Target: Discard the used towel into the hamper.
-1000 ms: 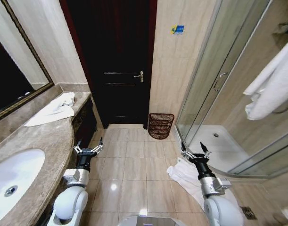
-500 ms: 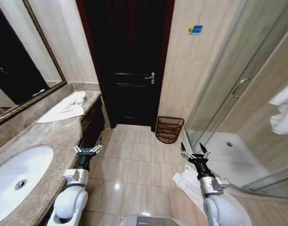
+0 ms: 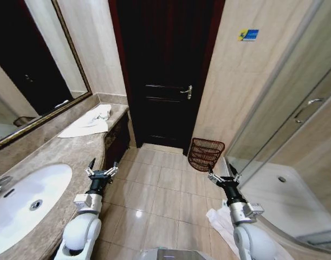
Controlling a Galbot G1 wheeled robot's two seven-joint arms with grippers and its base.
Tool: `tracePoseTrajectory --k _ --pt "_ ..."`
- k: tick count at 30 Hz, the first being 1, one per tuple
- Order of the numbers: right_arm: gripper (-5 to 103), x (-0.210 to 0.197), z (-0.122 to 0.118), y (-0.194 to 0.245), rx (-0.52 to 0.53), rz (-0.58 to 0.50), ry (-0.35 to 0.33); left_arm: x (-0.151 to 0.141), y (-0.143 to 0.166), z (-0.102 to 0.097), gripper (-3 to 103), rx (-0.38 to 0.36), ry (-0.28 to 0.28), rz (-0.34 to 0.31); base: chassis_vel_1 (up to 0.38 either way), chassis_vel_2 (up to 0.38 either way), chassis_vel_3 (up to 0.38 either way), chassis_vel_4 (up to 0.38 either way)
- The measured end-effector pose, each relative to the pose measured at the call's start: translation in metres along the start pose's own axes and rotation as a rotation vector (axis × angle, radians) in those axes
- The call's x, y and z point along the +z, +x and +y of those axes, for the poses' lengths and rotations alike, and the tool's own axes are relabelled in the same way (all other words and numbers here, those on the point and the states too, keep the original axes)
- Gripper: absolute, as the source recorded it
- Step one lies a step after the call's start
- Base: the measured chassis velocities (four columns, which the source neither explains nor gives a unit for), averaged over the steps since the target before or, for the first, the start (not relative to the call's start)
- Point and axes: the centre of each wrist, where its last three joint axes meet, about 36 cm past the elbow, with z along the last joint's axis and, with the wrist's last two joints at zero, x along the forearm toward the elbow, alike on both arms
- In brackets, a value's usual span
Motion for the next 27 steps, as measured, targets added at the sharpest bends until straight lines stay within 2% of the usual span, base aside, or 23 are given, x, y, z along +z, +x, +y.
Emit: tracePoseTrajectory --k 27 --pt "100 0.004 0.01 -0.011 -0.018 0.004 0.008 0.013 -0.004 0.007 100 -0.007 0.003 0.002 -0.064 0.13 0.135 -0.064"
